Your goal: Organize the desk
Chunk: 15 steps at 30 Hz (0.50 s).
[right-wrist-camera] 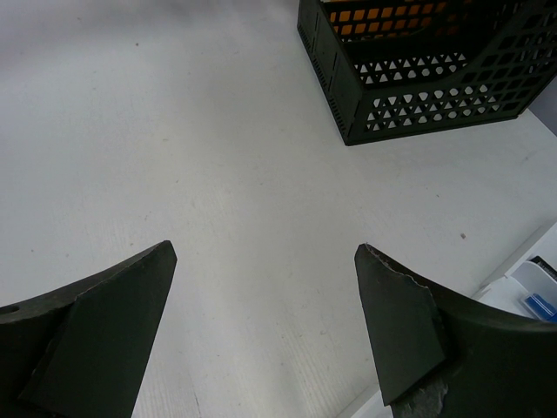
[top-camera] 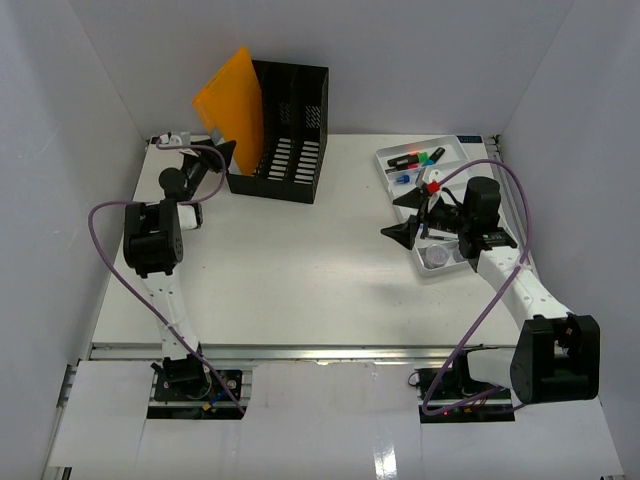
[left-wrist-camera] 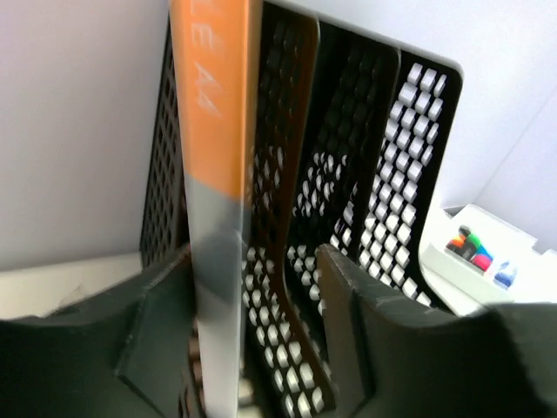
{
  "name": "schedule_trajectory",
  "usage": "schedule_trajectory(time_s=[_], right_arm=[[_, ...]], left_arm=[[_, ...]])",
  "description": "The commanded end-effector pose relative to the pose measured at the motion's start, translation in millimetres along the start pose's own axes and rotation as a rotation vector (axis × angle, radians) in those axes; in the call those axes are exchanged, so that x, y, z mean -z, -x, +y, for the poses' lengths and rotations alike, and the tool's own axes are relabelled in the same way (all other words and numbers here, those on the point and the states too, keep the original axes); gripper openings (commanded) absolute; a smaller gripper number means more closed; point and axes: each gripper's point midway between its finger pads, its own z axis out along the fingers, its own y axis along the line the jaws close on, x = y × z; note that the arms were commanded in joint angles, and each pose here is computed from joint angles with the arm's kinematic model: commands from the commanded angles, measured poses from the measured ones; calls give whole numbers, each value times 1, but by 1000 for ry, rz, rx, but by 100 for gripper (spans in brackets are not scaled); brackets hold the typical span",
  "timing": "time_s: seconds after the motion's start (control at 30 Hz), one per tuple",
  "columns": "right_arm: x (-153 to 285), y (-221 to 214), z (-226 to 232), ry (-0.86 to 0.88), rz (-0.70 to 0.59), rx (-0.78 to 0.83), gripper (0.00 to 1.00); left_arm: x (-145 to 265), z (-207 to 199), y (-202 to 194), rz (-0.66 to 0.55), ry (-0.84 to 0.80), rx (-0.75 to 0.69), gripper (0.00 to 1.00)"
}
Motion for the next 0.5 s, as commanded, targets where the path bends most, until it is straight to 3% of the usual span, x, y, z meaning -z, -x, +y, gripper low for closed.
schedule_trajectory(time_s=[0.0, 0.07, 0.23, 0.3, 0.4, 0.47], right_arm=[[3, 8, -1, -5, -23, 49, 90], [4, 8, -3, -14, -22, 56, 90], [14, 8, -12, -62, -15, 68, 90], [19, 9, -17, -83, -14, 67, 90], [29, 8, -25, -122, -10, 38, 90], [33, 8, -31, -161, -4, 14, 90]], left_arm=[[12, -81, 135, -337, -165, -238, 79], [23, -91, 142, -334, -150, -242, 97], [50, -122, 193, -352, -61, -265, 98], [59, -114, 187, -277, 40, -227, 98], [81, -139, 222, -271, 97, -221, 98], [91, -140, 206, -158, 140, -163, 98]])
